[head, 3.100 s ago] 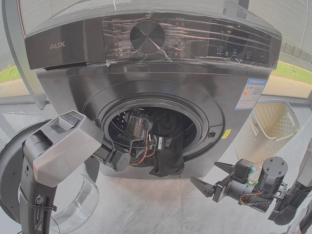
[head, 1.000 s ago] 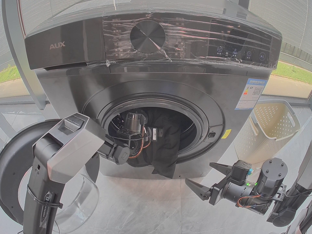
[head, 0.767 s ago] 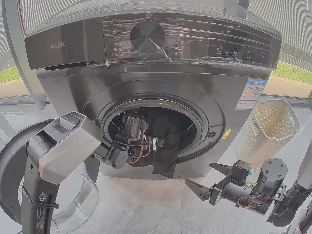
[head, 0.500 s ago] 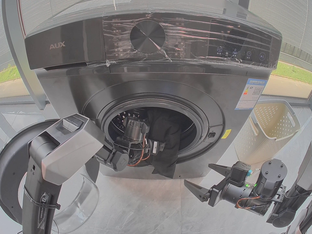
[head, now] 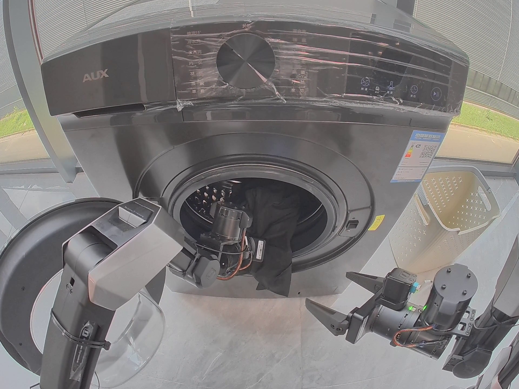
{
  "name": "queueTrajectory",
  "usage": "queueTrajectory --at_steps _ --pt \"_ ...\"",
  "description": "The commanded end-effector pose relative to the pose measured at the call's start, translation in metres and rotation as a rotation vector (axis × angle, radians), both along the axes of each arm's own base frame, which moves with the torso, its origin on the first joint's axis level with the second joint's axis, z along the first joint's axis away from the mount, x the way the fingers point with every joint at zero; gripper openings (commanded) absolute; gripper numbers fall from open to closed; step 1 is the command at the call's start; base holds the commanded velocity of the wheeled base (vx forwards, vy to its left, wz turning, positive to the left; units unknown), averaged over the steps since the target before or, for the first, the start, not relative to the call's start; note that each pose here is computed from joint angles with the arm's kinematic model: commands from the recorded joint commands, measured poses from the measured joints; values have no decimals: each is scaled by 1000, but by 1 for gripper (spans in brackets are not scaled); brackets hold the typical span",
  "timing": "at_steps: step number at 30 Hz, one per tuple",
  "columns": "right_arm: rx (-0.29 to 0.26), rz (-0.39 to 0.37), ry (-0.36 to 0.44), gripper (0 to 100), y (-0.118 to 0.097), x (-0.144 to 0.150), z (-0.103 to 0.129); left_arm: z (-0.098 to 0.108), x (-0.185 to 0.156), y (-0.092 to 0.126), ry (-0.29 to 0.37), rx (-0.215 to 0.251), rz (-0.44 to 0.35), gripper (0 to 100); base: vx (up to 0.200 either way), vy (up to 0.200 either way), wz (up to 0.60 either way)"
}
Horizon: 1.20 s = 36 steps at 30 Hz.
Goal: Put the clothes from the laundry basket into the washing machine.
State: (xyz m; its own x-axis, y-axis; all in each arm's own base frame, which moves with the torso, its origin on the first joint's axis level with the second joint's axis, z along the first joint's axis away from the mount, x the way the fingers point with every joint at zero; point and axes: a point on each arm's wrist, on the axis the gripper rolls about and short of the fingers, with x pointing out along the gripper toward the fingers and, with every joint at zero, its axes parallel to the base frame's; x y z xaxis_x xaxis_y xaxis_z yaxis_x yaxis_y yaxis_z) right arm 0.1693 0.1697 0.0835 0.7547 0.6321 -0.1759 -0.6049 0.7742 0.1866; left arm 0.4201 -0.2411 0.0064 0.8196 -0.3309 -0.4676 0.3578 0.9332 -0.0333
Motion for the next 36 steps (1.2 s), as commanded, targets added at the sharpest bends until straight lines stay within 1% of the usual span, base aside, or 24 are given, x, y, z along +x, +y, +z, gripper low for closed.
queueTrajectory --at_steps 1,2,4,7,9,11,13,17,20,21,25,27,28,30,31,32,36 --pt "0 1 1 100 1 0 0 0 11 -7 -34 -26 11 0 0 0 0" --pt "0 1 1 100 1 0 0 2 13 -8 -44 -31 15 0 0 0 0" --pt "-2 2 3 100 1 0 -1 13 21 -11 -91 -64 33 0 0 0 0" --pt "1 5 -1 100 1 -1 0 32 35 -17 -183 -159 79 0 0 0 0" --pt "0 6 -1 100 1 -1 0 43 44 -18 -241 -192 116 0 0 0 0" --pt "0 6 -1 100 1 -1 0 47 51 -16 -267 -206 132 0 0 0 0" --pt "0 7 -1 100 1 -1 0 48 53 -15 -274 -210 136 0 0 0 0" --pt "0 6 -1 100 1 -1 0 42 51 -15 -257 -199 134 0 0 0 0" --pt "-1 6 0 100 1 0 0 41 51 -15 -257 -199 134 0 0 0 0" --pt "-1 6 0 100 1 0 0 41 51 -15 -257 -199 134 100 0 0 0" --pt "-3 4 0 100 1 0 -1 44 46 -18 -250 -200 126 100 0 0 0" --pt "-3 4 0 100 1 0 -1 43 44 -18 -242 -193 124 100 0 0 0" --pt "-3 6 2 100 1 0 -1 49 36 -18 -225 -183 117 100 0 0 0" --pt "-4 6 3 100 2 0 -1 50 34 -19 -221 -179 113 100 0 0 0" --pt "-4 6 3 100 2 0 -1 45 22 -22 -178 -153 93 100 0 0 0" --pt "-4 6 3 100 2 0 -1 45 15 -25 -161 -147 74 100 0 0 0" --pt "-4 7 3 100 2 0 -1 43 4 -29 -132 -124 49 100 0 0 0"
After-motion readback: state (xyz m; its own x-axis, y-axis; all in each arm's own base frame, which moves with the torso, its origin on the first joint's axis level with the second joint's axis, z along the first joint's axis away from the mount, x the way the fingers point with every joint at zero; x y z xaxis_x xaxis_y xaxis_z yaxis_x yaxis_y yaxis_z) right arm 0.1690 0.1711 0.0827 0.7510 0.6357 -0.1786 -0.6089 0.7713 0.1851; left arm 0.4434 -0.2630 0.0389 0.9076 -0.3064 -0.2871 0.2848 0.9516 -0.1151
